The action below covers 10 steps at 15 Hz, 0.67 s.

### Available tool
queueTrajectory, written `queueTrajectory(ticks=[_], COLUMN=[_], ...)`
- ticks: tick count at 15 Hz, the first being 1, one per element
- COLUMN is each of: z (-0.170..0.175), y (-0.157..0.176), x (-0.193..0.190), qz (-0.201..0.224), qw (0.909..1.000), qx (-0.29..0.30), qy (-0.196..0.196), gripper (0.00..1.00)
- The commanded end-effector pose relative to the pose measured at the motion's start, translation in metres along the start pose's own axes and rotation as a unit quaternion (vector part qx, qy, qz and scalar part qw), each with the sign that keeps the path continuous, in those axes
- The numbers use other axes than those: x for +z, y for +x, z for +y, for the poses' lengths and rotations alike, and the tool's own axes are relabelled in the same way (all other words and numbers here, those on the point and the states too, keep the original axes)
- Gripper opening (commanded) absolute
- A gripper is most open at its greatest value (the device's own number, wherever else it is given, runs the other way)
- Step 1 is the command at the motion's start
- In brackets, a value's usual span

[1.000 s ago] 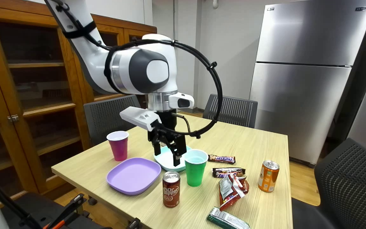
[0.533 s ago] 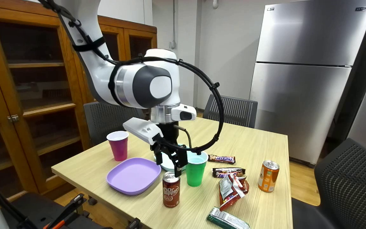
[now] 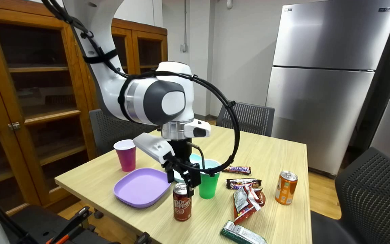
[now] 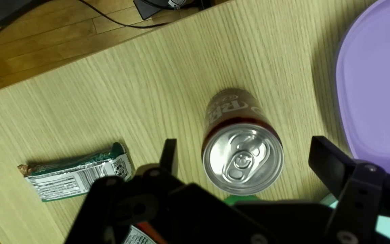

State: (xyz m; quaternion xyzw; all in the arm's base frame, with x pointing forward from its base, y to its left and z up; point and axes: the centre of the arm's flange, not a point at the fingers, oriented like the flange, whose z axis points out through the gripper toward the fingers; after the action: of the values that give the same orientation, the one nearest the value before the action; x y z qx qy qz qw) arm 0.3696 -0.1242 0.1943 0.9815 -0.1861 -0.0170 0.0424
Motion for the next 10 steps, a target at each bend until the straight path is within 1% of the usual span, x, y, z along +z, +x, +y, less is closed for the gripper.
queueTrajectory(ticks=[1,10], z=[-0.0034,-0.0028], y=[0.0044,0.0091], x=[0.0099,0.0184], qz=[0.005,0.006], qw=[0.9998,0.9995], qx=[0.017,0.030], qy=[0.002,0.002], gripper=[1.00,1.00])
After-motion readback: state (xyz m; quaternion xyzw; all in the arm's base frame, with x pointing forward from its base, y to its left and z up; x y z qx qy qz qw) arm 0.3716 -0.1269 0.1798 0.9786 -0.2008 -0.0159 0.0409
